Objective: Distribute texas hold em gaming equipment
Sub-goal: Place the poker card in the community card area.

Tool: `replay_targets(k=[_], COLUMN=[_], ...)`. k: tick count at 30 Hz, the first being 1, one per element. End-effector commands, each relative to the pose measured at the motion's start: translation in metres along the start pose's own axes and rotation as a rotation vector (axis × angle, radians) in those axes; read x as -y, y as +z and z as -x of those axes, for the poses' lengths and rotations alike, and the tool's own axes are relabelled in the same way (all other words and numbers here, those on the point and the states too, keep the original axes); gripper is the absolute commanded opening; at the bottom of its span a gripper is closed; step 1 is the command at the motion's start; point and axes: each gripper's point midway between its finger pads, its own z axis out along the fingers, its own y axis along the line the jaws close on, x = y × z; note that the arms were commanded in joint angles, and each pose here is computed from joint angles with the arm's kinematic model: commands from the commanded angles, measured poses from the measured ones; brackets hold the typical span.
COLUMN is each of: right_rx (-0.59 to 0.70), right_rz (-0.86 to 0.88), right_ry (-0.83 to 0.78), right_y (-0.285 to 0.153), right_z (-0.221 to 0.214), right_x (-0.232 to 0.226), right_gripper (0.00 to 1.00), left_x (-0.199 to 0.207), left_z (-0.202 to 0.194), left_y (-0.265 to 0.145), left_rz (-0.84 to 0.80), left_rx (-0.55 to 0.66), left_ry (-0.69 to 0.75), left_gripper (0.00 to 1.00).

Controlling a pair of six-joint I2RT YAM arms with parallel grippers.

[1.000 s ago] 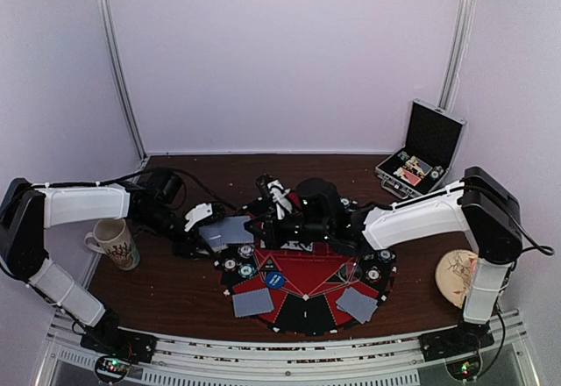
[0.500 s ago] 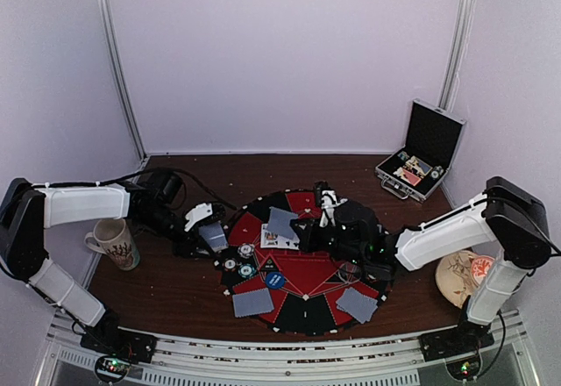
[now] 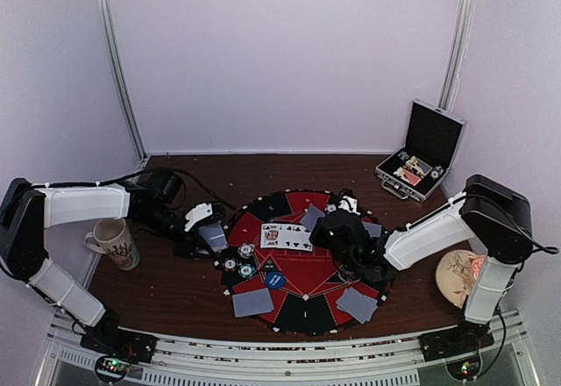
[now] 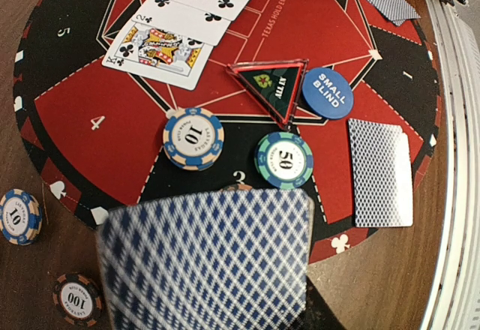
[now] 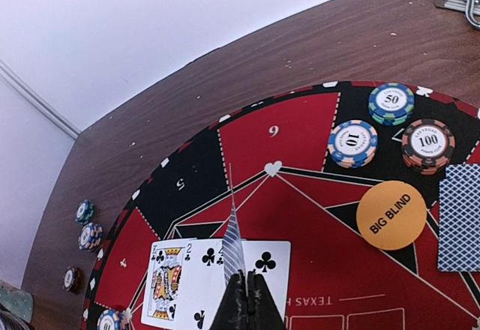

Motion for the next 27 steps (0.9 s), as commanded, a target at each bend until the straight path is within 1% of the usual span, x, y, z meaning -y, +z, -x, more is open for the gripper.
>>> replay_targets(k=[1, 5, 16, 24, 27], right_rx=[0.055, 0.058, 0.034, 0.020, 0.010], right_rz=[-0.081, -0.091, -0.115, -0.111, -0.100], right_ry=[0.087, 0.110, 0.102, 0.097, 0.102], right_y=[0.004, 0.004, 0.013, 0.011, 0.010], right_z=[0.007, 0.004, -0.010, -0.013, -0.015], right_x=[0.016, 0.021, 0.027, 0.028, 0.029], right_gripper=[0.00, 0.00, 0.00, 0.13, 0.14], left_x=[0.001, 0.000, 0.000, 0.000, 0.000], left_z=[0.012, 0.012, 0.011, 0.011, 0.011], left_y=[-0.004, -0.004, -0.004, -0.004, -0.004], left_rz=[-0.002, 0.000, 0.000, 0.000, 0.001], left_rx=[0.037, 0.036, 0.035, 0.035, 0.034], left_ry=[0.029, 0.030, 0.029, 0.028, 0.030], left_gripper=[0.35, 0.35, 0.35, 0.35, 0.35])
